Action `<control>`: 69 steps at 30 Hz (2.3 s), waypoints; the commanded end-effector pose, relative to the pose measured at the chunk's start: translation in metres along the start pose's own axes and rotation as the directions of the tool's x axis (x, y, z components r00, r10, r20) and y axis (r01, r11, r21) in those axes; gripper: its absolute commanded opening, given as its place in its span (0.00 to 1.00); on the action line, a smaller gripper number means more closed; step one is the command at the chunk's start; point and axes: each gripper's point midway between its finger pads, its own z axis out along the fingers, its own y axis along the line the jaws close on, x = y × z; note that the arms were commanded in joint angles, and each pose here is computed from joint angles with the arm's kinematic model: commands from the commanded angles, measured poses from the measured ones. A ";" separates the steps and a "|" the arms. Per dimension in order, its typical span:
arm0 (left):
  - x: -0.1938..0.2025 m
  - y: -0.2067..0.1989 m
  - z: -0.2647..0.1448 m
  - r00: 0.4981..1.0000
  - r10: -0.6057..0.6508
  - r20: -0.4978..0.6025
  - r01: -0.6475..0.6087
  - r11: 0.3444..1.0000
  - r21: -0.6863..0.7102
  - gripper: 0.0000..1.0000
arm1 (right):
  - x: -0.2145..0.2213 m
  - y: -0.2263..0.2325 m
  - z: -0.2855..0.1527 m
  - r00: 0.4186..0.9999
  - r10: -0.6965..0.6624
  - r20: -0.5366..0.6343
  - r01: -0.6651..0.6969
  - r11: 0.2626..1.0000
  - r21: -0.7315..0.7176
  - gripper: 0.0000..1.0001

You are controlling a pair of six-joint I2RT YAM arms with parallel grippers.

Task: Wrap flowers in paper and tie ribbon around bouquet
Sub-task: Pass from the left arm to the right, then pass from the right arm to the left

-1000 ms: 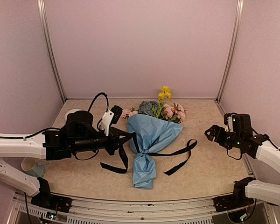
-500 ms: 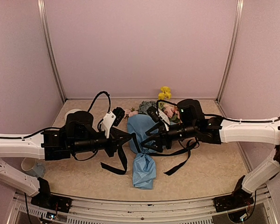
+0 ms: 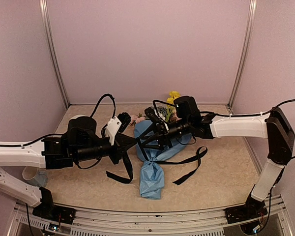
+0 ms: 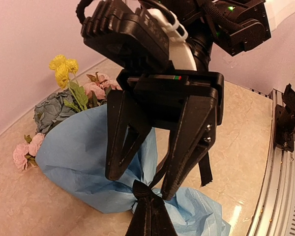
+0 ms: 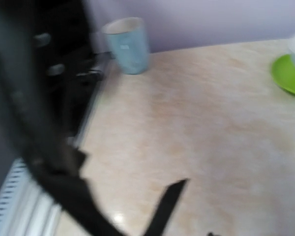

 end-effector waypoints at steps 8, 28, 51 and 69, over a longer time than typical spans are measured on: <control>-0.019 -0.005 -0.001 0.995 0.073 0.073 -0.075 0.997 0.015 0.00 | 0.010 0.019 0.016 1.000 0.020 0.002 -0.019 0.974 -0.224 0.50; 0.107 0.030 0.044 0.989 -0.018 -0.148 0.008 0.998 -0.068 0.41 | -0.013 0.051 -0.019 0.976 0.132 0.173 -0.107 0.983 -0.151 0.00; 0.055 -0.004 0.034 0.988 0.033 0.152 -0.034 0.999 0.006 0.89 | -0.008 0.040 -0.015 0.923 0.255 0.289 -0.269 0.963 0.010 0.00; 0.057 -0.040 0.075 0.978 0.192 0.076 -0.200 0.972 0.125 0.31 | -0.010 0.041 -0.014 0.927 0.236 0.293 -0.254 0.967 0.025 0.00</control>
